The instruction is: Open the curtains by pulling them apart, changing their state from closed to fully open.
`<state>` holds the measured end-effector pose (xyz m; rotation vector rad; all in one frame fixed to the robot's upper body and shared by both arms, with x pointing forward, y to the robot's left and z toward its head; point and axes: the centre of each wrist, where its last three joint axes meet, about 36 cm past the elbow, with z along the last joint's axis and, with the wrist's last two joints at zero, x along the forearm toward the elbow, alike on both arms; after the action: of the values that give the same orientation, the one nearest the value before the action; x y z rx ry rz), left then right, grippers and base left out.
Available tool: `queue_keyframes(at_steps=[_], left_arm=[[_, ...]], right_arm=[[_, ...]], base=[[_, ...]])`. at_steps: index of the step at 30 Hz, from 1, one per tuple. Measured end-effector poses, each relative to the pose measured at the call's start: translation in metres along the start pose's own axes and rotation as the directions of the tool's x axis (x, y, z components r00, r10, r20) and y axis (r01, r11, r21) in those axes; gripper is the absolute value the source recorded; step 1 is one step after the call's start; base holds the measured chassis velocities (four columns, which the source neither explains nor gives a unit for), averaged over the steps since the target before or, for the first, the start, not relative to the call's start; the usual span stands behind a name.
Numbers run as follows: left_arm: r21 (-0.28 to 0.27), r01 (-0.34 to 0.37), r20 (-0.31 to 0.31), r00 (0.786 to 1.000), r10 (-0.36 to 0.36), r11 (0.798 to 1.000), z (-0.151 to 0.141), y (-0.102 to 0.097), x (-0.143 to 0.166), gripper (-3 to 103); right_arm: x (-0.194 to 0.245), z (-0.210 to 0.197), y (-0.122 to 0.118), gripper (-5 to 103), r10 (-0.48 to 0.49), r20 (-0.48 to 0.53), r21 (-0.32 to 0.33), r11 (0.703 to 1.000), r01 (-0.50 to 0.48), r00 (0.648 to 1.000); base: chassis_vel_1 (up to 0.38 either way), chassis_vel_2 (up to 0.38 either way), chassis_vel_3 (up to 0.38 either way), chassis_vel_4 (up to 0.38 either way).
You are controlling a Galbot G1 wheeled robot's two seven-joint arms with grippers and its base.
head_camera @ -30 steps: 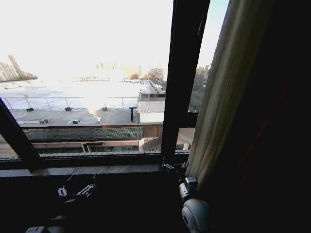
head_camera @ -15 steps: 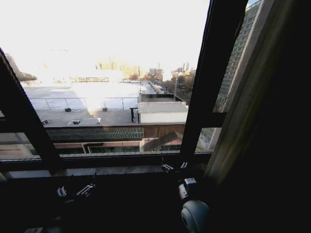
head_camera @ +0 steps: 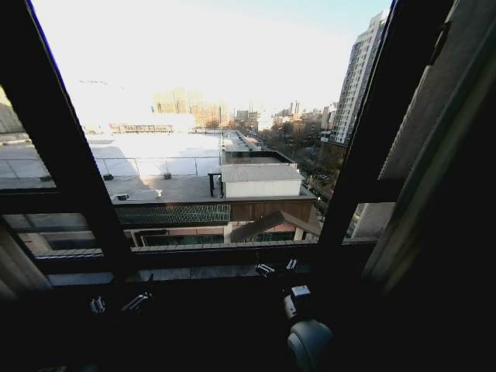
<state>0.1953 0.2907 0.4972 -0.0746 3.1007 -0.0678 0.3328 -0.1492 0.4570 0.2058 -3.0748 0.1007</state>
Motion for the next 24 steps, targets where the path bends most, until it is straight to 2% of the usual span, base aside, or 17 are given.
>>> queue_keyframes(at_steps=[24], left_arm=[[-0.013,-0.002,-0.019,1.000,0.002,1.000,0.0020,-0.0011,-0.0027,100]], right_arm=[[-0.0032,0.0047,0.0050,100,-0.016,-0.007,0.005,1.000,0.016,1.000]], base=[[0.355,0.354,-0.358,-0.353]])
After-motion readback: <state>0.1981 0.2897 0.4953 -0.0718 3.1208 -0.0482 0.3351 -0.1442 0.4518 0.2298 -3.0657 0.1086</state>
